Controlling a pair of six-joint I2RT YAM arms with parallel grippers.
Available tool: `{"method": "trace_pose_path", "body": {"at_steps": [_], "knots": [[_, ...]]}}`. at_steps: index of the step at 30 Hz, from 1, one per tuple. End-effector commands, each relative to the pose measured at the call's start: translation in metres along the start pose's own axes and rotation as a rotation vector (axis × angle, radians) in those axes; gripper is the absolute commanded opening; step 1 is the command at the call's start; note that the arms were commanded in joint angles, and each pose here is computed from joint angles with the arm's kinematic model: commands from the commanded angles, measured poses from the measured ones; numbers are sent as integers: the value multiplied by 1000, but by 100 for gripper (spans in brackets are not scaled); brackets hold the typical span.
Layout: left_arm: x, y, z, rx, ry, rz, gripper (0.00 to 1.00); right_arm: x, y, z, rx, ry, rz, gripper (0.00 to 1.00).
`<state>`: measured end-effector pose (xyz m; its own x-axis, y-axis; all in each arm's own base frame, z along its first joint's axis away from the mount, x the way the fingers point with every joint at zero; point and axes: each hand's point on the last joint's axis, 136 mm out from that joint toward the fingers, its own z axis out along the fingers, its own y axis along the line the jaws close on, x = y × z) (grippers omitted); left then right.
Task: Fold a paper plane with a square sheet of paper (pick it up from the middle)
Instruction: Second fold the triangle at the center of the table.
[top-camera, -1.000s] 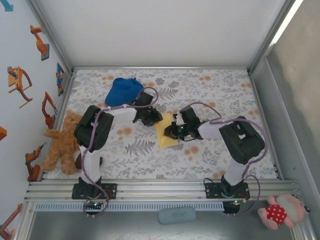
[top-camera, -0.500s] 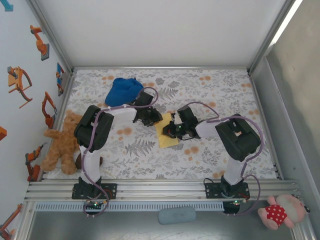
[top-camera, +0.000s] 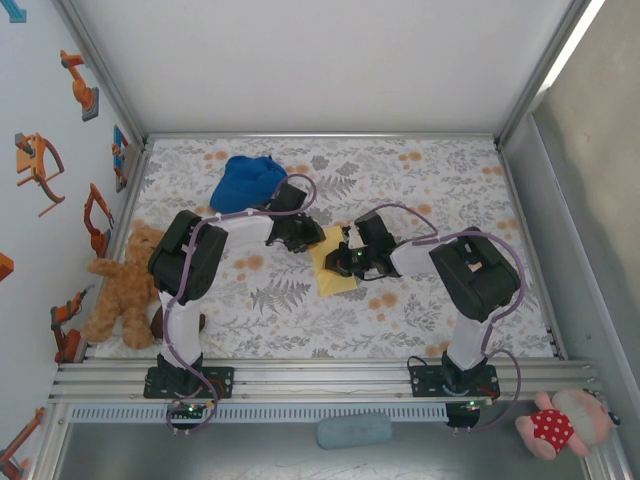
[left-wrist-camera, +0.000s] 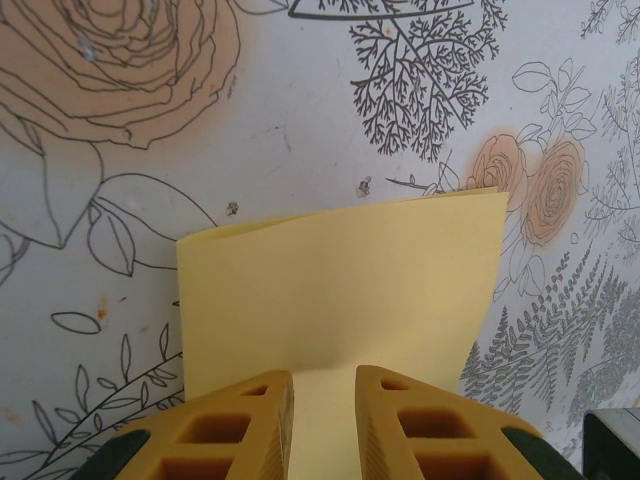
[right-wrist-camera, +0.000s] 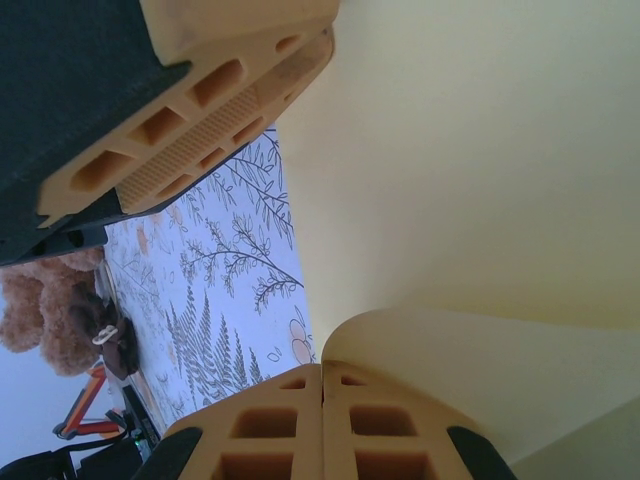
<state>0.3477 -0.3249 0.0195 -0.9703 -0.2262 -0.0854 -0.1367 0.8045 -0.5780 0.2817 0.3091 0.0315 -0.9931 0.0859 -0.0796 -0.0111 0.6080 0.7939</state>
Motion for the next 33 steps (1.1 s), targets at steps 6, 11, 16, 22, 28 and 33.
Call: {"method": "trace_pose_path", "body": {"at_steps": [6,11,16,22,28,33], "knots": [[13,22,10,-62,44,-19,25,-9,5,4,1,-26,0,0],[13,22,9,-61,43,-19,25,-9,4,5,7,-26,2,0],[14,24,10,-66,45,-20,25,-9,1,6,11,-25,11,0],[14,23,9,-65,44,-21,25,-10,0,7,18,-26,14,0],[14,24,9,-67,45,-21,25,-9,-3,7,30,-26,16,0],[14,24,8,-67,45,-19,25,-8,-8,7,44,-24,23,0]]}}
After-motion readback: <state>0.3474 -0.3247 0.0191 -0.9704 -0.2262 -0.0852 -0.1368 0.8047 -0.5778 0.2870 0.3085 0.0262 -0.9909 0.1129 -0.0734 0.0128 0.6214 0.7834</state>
